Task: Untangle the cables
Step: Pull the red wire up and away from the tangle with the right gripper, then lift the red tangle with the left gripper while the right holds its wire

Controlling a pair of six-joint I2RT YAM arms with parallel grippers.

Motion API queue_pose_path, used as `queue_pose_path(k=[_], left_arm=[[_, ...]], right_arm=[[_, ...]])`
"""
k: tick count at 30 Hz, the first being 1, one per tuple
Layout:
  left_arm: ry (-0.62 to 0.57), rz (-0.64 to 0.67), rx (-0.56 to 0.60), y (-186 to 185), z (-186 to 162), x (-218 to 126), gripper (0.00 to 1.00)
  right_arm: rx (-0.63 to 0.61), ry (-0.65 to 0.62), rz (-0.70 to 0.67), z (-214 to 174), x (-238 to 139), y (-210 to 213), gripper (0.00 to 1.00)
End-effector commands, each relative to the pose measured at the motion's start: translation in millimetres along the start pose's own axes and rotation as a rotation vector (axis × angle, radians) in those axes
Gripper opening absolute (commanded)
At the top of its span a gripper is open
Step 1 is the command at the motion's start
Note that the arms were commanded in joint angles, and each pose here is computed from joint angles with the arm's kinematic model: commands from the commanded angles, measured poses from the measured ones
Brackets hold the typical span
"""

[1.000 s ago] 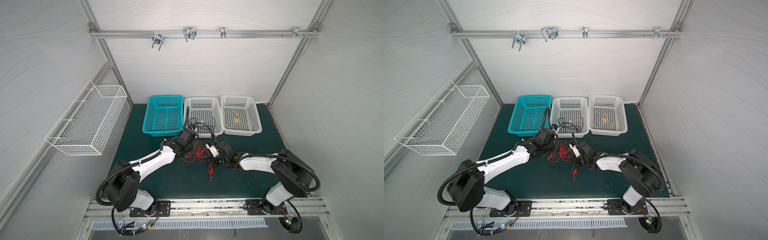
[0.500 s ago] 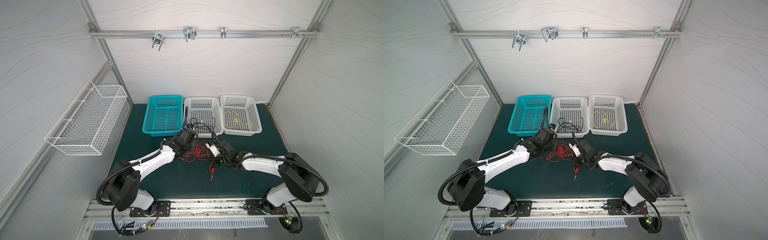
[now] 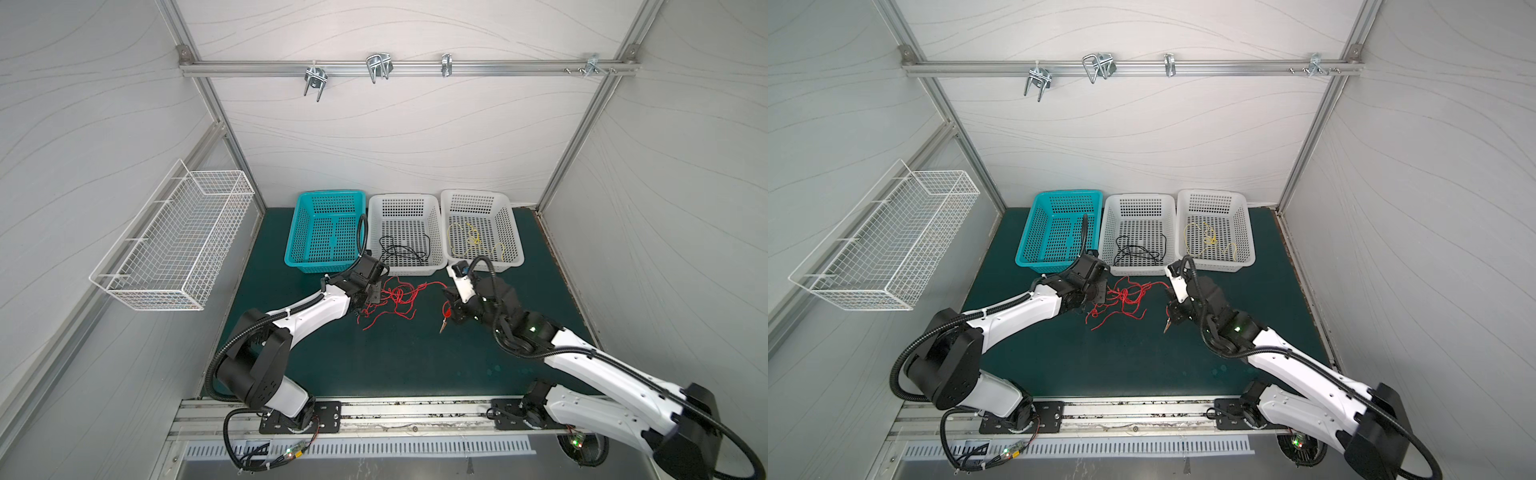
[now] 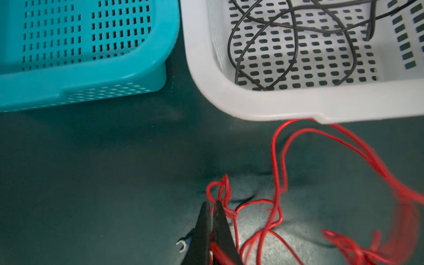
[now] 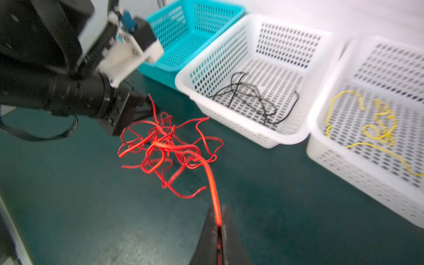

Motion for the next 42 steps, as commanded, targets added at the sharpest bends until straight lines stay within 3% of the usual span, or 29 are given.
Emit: queue_pose_path(k=[1, 18, 26, 28, 32, 35, 42], left_arm=[[-0.008, 0.054, -0.025, 6, 9, 0, 0.0], [0.029, 0.097, -0.009, 14, -8, 14, 0.0], [-0.016, -0.069, 0.019, -5, -3, 5, 0.01], [-0.04, -0.102, 0.027, -8, 2, -1, 0.17], [-0.076, -0.145, 0.041, -12, 9, -13, 0.4], [-0.105, -0.17, 0.044, -13, 12, -22, 0.49], [-0.197, -0.235, 0.05, -15, 28, -52, 0.55]], right_arm=[[-0.011, -0.117, -0.108, 29, -26, -17, 0.0], [-0.009, -0.488, -0.024, 136, -89, -5, 0.0], [-0.103, -0.486, 0.117, 162, -88, 20, 0.0], [-0.127, -0.461, 0.143, 162, -80, 27, 0.0], [-0.144, -0.445, 0.159, 164, -72, 31, 0.0], [-0.154, -0.418, 0.135, 162, -65, 29, 0.0], [-0.178, -0.34, 0.111, 153, -47, 28, 0.0]])
Point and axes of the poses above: each gripper's point midway between its finger pads, its own x axis out along the fingers, its own y axis along the line the jaws close on, z = x × y, the point moved 4 cm from there along -x, back along the fingers, and after that the axes turned 2 degrees about x, right-handed, at the moved point
